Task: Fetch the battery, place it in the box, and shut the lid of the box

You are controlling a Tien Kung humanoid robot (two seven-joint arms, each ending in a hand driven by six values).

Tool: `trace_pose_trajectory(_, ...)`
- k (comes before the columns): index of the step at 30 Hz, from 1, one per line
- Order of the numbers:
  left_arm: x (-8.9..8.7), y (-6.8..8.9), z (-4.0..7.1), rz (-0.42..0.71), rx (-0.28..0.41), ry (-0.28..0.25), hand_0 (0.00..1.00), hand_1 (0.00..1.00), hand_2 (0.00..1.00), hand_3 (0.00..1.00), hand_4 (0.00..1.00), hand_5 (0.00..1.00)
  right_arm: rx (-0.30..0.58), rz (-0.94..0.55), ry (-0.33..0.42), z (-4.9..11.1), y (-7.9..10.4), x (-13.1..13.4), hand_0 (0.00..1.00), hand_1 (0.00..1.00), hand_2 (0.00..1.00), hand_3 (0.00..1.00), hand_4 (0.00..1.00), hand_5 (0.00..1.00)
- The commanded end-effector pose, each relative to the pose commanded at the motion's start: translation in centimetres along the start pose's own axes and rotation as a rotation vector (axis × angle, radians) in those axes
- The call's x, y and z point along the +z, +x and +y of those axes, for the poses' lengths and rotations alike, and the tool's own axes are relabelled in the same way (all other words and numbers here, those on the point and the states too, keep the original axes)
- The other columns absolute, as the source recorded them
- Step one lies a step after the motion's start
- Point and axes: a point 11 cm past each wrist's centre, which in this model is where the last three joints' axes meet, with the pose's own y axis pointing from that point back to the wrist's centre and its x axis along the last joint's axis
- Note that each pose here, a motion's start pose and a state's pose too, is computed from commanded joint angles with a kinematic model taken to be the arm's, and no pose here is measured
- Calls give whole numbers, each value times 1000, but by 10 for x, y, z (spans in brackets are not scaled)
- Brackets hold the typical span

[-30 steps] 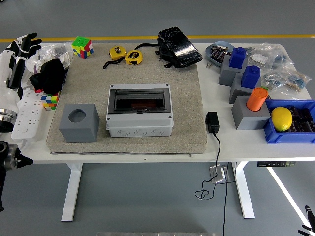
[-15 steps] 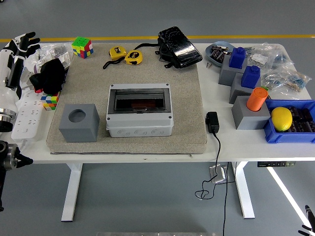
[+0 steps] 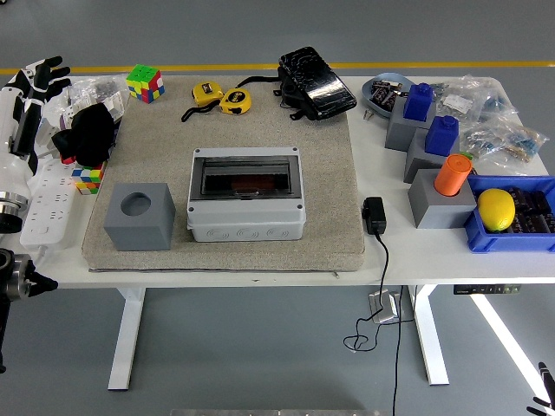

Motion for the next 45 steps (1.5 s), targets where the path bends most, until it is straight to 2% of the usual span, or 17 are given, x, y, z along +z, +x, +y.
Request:
trace_pose_trajectory(21, -2, -1, -1, 0, -12, 0, 795, 762, 766, 779, 998, 998, 2, -5, 2, 0, 1, -2, 807, 751, 728, 785, 998, 998)
trace_pose_trajectory(22, -2, -1, -1, -1, -15, 0, 803, 821, 797, 786, 998, 998, 2, -5, 2, 0, 0, -2, 807, 750, 728, 785, 998, 998)
trace_pose_trajectory(27, -4, 1, 0, -5, -21, -8, 803, 821, 797, 786, 998, 998, 1, -5, 3, 0, 0, -2, 807, 750, 728, 785, 998, 998)
trace_pose_trajectory(28, -3, 1, -1, -7, -21, -12, 838, 902, 870, 836, 998, 998, 1, -6, 2, 0, 0, -2, 807, 750, 728, 785, 998, 998)
trace_pose_trajectory(45, -4, 2, 0, -2, -15, -6, 827, 890, 867, 833, 998, 998, 1, -7, 3, 0, 0, -2, 807, 751, 728, 785, 998, 998)
